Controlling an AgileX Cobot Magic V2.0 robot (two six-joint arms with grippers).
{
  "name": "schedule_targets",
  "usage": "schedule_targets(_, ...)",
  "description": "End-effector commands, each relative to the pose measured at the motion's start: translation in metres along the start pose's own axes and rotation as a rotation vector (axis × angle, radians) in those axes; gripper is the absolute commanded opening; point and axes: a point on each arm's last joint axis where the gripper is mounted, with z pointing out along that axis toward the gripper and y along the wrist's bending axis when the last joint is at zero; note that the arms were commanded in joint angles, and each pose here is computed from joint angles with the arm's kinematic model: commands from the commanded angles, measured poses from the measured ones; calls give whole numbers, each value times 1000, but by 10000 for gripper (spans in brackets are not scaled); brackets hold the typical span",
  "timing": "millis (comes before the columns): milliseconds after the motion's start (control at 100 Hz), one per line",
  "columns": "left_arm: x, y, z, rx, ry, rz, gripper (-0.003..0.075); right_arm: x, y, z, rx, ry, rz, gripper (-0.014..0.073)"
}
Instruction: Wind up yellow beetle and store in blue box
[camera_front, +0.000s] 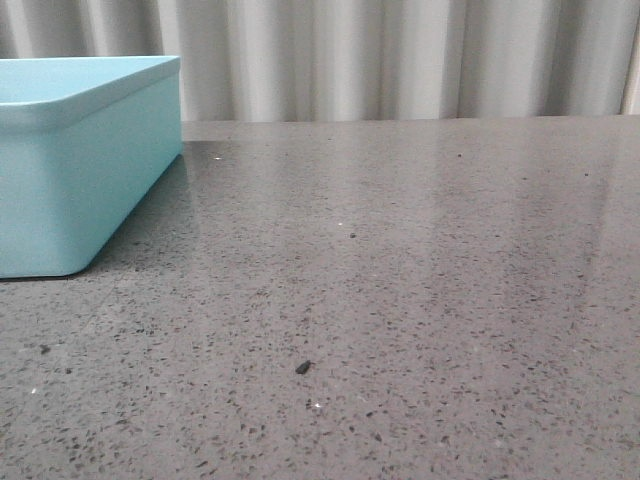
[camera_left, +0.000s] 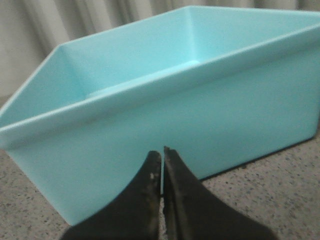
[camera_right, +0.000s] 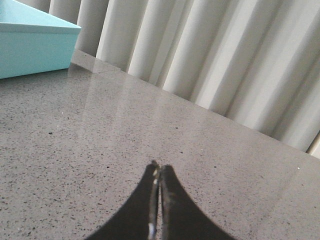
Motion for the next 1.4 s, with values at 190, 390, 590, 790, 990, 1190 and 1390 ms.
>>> schedule_targets(190, 3, 0, -4, -17, -55, 110, -21, -14, -5, -1, 28, -91, -6, -41)
schedule_targets(390, 0, 0, -10, -35, -119, 189, -21, -14, -5, -1, 28, -91, -6, -41)
schedule_targets(590, -2, 1, -13, -45, -147, 219, -21, -14, -5, -1, 28, -91, -6, -41)
schedule_targets(790, -2, 0, -13, -50, -147, 308, -21, -14, -5, -1, 28, -91, -6, -41)
schedule_targets(990, 1, -1, -12, -39, -117, 368, -21, -14, -5, -1, 28, -91, -6, -41)
schedule_targets(1190, 14, -5, -12, 39, 22, 341, -21, -14, -5, -1, 28, -91, -6, -41)
schedule_targets(1390, 14, -6, -12, 44, 20, 309, -21, -15, -5, -1, 29, -95, -6, -41)
